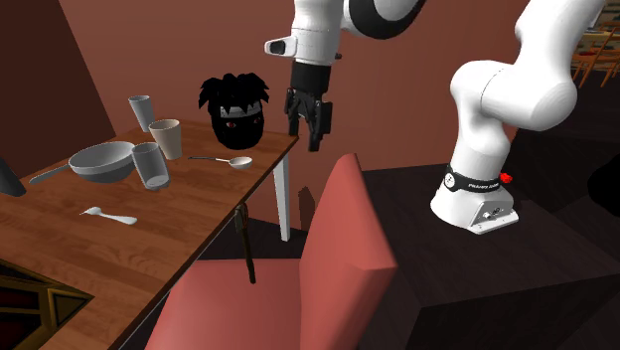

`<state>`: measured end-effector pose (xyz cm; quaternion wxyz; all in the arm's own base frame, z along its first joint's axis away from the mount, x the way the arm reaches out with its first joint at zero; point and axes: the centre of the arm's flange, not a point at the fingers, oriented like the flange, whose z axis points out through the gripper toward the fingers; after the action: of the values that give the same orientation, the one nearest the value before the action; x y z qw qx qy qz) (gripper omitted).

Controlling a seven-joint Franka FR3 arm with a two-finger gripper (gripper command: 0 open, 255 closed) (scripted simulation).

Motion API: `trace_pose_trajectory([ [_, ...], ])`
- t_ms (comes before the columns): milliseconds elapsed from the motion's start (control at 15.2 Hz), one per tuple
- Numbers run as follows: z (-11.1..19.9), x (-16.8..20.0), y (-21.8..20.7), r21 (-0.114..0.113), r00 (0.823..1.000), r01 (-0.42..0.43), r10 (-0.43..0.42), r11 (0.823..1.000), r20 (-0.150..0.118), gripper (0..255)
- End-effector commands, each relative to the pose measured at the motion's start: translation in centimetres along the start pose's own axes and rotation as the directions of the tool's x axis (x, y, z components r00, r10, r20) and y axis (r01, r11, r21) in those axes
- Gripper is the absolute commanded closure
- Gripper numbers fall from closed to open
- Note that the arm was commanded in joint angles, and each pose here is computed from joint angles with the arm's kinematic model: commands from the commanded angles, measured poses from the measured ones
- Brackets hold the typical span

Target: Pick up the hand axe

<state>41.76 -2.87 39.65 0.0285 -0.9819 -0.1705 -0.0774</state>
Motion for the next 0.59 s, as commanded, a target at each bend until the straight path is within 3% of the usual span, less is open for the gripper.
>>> trace_pose_trajectory([
  [0, 2.2, 0.9, 1.0, -0.008, 0.999, 0.044, -0.044, 0.999, -0.023, 0],
  [528, 10.5, 5.5, 3.8, -0.037, 0.973, 0.208, -0.211, 0.977, -0.099, 0],
])
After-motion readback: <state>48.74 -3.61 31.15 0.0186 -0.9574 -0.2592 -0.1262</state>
